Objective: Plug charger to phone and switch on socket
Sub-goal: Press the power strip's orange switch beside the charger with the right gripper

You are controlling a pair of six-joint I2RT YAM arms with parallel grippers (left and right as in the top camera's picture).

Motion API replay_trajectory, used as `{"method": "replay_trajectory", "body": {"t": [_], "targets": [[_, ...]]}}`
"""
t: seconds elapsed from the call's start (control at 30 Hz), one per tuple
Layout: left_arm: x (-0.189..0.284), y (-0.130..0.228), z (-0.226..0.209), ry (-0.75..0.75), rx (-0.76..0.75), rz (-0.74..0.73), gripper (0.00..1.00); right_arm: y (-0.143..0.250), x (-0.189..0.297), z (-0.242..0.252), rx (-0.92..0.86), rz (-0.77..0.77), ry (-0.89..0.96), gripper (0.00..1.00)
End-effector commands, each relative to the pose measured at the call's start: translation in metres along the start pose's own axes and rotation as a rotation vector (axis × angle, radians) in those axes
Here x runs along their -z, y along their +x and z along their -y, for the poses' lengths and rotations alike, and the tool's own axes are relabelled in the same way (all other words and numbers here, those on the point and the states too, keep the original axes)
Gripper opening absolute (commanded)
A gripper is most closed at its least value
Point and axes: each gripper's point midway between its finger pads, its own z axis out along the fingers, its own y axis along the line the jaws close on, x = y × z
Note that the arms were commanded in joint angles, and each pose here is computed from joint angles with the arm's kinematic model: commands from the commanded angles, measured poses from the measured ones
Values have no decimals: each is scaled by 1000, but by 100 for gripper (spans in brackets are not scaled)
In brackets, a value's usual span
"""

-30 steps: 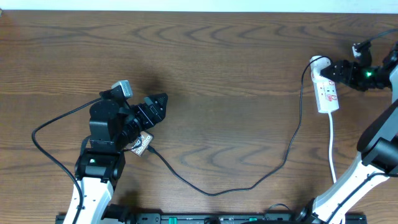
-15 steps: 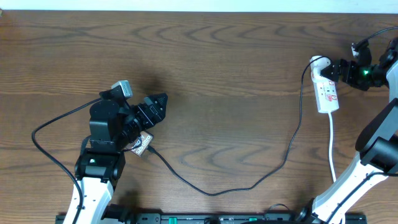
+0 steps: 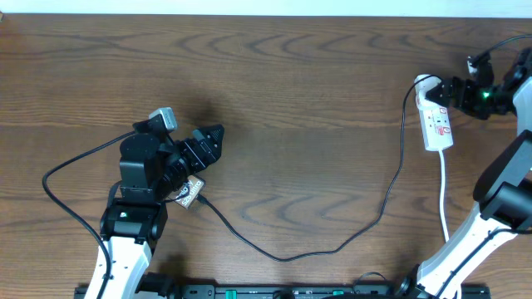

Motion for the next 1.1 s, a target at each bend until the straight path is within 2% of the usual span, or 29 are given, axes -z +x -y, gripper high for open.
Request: {"method": "replay_trajectory", "body": {"t": [0.0, 0.3, 0.6, 0.7, 0.9, 1.07], "targets": [[4, -10, 10, 9, -37, 28, 87, 4, -15, -13, -6, -27, -39, 99], [4, -10, 10, 9, -37, 28, 87, 18, -40, -7, -59, -88, -54, 99], [4, -10, 10, 9, -37, 28, 87, 18, -41, -6, -59, -88, -55, 99], [4, -10, 9, 9, -37, 28, 87, 17, -41, -6, -66, -87, -53, 95], [3, -6, 6, -4, -30, 13, 87, 9, -27, 3, -119, -62, -41, 95], [3, -6, 6, -4, -30, 13, 87, -5, 6, 7, -135, -44, -22, 96]]}}
